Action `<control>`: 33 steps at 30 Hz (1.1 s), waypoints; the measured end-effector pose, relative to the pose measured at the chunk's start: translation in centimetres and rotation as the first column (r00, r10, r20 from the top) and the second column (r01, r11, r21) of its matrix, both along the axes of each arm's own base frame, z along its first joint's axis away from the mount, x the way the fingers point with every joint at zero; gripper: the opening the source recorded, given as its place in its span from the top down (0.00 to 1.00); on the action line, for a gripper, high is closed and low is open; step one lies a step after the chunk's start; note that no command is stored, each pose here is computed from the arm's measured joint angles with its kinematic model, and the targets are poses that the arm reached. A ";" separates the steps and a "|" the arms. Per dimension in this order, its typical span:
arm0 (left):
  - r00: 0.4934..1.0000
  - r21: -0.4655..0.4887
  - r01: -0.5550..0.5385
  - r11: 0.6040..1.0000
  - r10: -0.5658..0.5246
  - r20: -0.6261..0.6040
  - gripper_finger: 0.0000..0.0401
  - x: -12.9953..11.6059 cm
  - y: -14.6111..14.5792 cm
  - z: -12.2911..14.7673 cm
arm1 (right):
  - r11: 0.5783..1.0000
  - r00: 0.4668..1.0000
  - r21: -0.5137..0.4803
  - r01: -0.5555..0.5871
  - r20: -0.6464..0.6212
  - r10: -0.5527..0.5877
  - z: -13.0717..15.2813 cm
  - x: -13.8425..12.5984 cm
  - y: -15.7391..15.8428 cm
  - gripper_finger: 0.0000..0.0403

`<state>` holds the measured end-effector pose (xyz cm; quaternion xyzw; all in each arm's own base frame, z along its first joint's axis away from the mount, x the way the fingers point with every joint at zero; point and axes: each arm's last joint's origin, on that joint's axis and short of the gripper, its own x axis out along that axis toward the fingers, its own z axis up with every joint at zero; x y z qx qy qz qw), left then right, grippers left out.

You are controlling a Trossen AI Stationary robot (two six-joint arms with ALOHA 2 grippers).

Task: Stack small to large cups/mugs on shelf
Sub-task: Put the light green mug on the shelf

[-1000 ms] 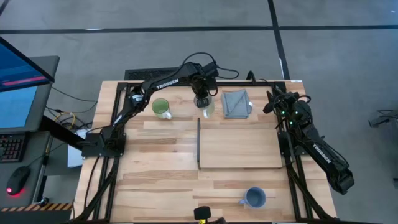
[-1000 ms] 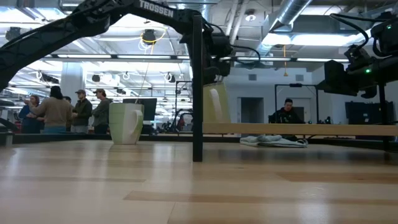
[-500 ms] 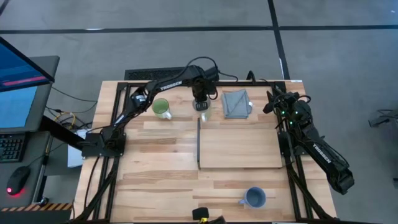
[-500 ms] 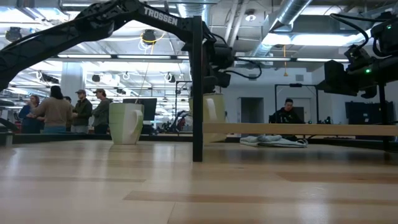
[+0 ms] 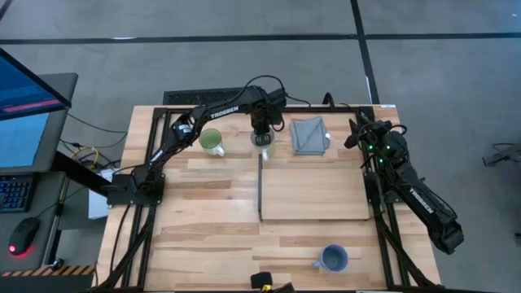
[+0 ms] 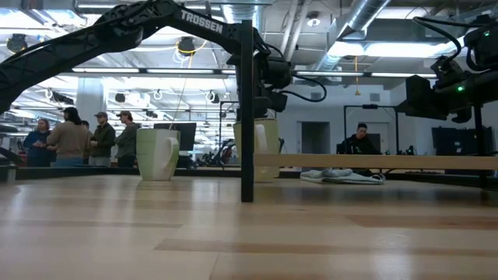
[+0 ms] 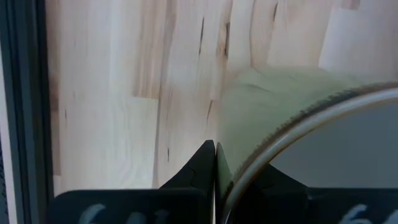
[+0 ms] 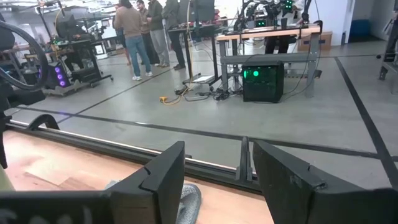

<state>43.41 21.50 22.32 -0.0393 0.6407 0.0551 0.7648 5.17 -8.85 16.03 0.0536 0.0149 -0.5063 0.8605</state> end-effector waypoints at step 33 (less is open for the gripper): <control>1.000 -0.026 -0.028 0.999 0.028 0.002 0.94 0.0 -0.2 0.0 | 1.000 1.000 -0.001 0.000 -0.001 0.000 0.0 0.0 0.0 0.47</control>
